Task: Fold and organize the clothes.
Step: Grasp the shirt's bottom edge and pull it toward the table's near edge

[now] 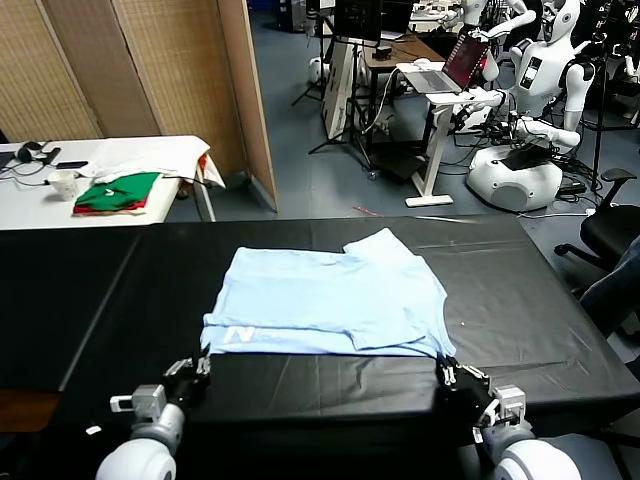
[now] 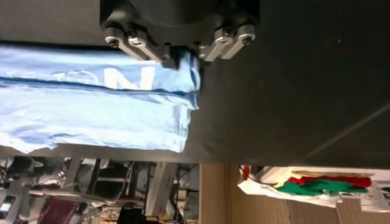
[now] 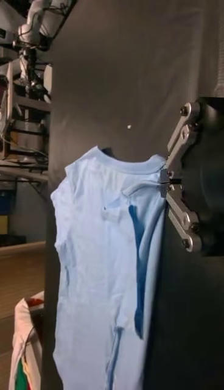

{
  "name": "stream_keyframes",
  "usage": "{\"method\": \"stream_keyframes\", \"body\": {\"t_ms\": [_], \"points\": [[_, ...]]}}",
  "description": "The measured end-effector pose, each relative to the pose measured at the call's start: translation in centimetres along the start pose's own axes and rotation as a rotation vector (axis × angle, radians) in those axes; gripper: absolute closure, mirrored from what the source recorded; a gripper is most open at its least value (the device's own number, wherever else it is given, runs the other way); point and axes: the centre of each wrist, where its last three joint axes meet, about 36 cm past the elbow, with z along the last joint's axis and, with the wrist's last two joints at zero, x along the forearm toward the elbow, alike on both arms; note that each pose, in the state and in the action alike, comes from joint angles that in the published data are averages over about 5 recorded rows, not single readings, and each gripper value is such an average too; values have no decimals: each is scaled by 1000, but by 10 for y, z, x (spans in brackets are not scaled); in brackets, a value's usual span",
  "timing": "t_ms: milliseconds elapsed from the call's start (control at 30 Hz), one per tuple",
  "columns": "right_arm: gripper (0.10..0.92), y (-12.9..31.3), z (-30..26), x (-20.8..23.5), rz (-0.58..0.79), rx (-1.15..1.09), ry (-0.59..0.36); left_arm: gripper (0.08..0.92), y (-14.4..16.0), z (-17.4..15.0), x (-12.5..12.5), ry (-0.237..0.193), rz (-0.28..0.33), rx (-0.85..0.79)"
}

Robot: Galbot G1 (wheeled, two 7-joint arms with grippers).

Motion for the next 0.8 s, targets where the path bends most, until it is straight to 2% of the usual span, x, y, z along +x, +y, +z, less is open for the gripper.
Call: {"method": "stream_keyframes", "body": {"t_ms": [133, 300, 367, 467, 533, 667, 733, 800], "points": [[881, 9, -2, 15, -1, 26, 19, 849, 4, 0, 18, 11, -22, -59], [878, 17, -5, 26, -7, 42, 15, 849, 4, 5, 43, 49, -38, -98], [844, 18, -7, 30, -10, 47, 15, 849, 2, 7, 52, 66, -39, -101], [701, 19, -10, 36, -11, 57, 19, 815, -1, 9, 65, 90, -37, -100], [569, 20, -14, 42, -12, 64, 21, 725, -3, 10, 72, 103, -39, -99], [323, 23, -22, 53, -19, 75, 5, 445, -6, 8, 83, 124, -60, -91], [213, 23, -28, 57, -32, 71, -22, 331, -7, 6, 88, 137, -77, -84], [153, 21, -35, 58, -45, 64, -61, 204, -9, 2, 91, 150, -96, -76]]}}
